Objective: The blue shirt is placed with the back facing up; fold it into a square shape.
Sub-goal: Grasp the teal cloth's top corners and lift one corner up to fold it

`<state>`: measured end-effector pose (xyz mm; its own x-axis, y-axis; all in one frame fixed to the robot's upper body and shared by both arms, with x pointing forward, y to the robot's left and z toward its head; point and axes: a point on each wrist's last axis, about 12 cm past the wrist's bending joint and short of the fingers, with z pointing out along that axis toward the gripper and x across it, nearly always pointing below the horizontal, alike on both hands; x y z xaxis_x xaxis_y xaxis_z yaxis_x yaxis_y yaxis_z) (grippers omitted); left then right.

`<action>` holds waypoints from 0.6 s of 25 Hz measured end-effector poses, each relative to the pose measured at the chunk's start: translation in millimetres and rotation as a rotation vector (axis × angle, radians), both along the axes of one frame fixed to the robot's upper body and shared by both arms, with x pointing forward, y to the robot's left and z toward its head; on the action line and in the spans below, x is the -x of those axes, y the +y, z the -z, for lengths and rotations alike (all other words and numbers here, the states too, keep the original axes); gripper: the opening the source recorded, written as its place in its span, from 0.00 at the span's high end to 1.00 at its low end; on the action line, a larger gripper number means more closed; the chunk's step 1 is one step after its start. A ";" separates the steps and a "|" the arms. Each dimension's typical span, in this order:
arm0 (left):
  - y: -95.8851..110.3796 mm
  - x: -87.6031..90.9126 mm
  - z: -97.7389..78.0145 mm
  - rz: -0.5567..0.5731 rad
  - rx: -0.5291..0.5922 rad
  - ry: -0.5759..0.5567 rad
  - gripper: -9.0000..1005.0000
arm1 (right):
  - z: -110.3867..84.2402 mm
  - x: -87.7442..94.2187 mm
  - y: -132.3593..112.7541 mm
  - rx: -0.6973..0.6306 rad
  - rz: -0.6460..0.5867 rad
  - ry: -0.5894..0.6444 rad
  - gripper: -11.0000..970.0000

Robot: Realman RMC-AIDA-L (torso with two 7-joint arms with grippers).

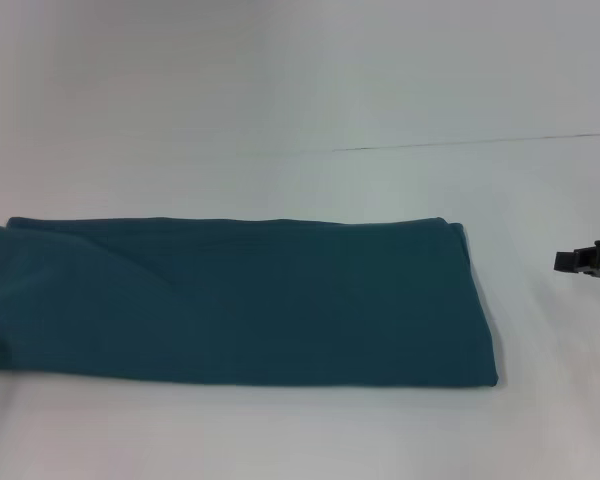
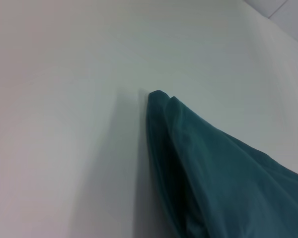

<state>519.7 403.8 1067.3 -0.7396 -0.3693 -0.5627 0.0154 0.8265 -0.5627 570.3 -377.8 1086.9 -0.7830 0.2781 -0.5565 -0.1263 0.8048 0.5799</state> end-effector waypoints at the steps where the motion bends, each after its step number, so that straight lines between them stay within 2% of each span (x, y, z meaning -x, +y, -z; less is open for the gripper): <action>1: 0.1 0.4 -0.1 0.000 0.003 0.000 0.97 | -0.1 -0.4 0.9 0.000 -0.003 -0.004 0.97; 9: -9.8 -1.1 -13.8 0.076 0.101 -0.073 0.97 | -1.2 -6.7 22.4 -0.012 -0.072 -0.119 0.97; 15: -20.2 -5.5 -33.9 0.152 0.199 -0.196 0.97 | 7.0 -13.1 56.0 0.022 -0.173 -0.210 0.97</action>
